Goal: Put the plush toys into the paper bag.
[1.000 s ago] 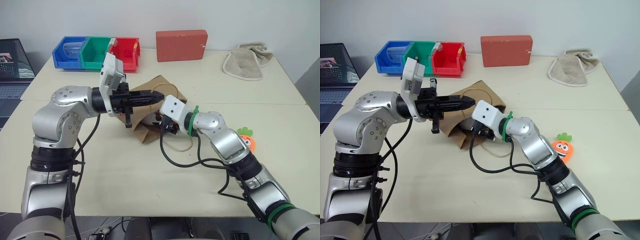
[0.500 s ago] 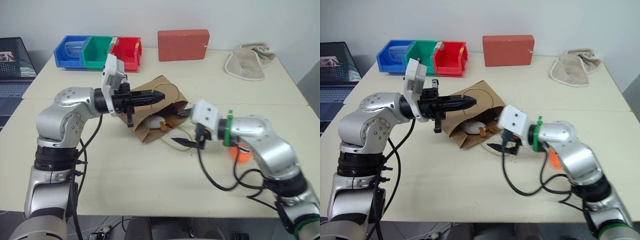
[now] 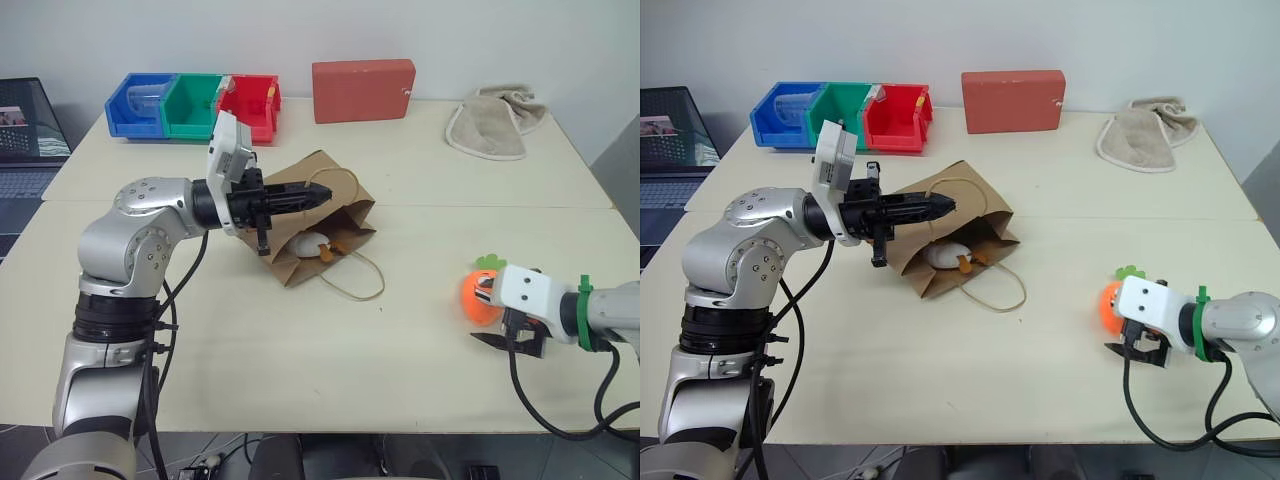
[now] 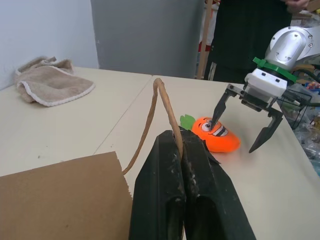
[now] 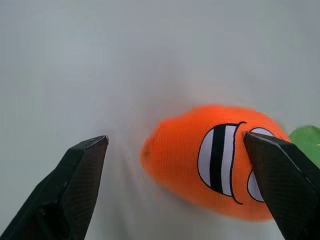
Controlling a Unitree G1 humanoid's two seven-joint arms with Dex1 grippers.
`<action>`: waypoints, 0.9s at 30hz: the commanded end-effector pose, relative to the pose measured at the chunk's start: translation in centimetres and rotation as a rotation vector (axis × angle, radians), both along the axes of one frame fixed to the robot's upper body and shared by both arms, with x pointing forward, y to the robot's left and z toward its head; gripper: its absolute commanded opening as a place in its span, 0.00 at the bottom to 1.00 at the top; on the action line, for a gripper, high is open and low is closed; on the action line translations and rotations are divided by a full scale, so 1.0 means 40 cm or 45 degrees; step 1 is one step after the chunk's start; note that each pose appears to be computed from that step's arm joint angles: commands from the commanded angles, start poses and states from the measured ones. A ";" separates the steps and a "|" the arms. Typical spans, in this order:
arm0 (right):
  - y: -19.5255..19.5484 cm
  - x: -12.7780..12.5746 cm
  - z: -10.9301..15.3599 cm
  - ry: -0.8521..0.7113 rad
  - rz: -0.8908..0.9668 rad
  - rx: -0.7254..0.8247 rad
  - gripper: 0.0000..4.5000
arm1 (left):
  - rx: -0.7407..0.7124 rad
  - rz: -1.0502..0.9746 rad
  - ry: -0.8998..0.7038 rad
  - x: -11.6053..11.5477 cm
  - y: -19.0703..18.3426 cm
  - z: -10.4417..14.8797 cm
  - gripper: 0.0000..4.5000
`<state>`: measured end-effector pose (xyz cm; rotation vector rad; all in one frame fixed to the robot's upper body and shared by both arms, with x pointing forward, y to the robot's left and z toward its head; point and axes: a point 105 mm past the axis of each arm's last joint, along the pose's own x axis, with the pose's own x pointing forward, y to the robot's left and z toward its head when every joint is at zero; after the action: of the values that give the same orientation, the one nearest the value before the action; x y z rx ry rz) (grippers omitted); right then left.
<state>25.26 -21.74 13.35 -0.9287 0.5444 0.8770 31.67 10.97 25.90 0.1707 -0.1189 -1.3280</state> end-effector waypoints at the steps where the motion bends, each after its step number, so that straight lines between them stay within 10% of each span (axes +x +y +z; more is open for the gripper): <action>1: -0.021 0.033 0.016 -0.110 -0.045 -0.017 0.91 | -0.002 0.000 -0.072 -0.013 0.004 0.025 0.00; 13: -0.035 0.066 0.011 -0.196 -0.029 -0.069 0.02 | -0.003 0.011 -0.073 -0.014 0.008 0.029 0.00; 27: 0.286 0.056 0.179 -0.319 0.362 0.515 0.01 | -0.060 0.013 -0.058 -0.006 0.019 0.063 0.00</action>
<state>27.45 -10.63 19.84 -0.7179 0.0417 1.0724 31.82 11.52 26.92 0.1443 -0.1346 -1.3052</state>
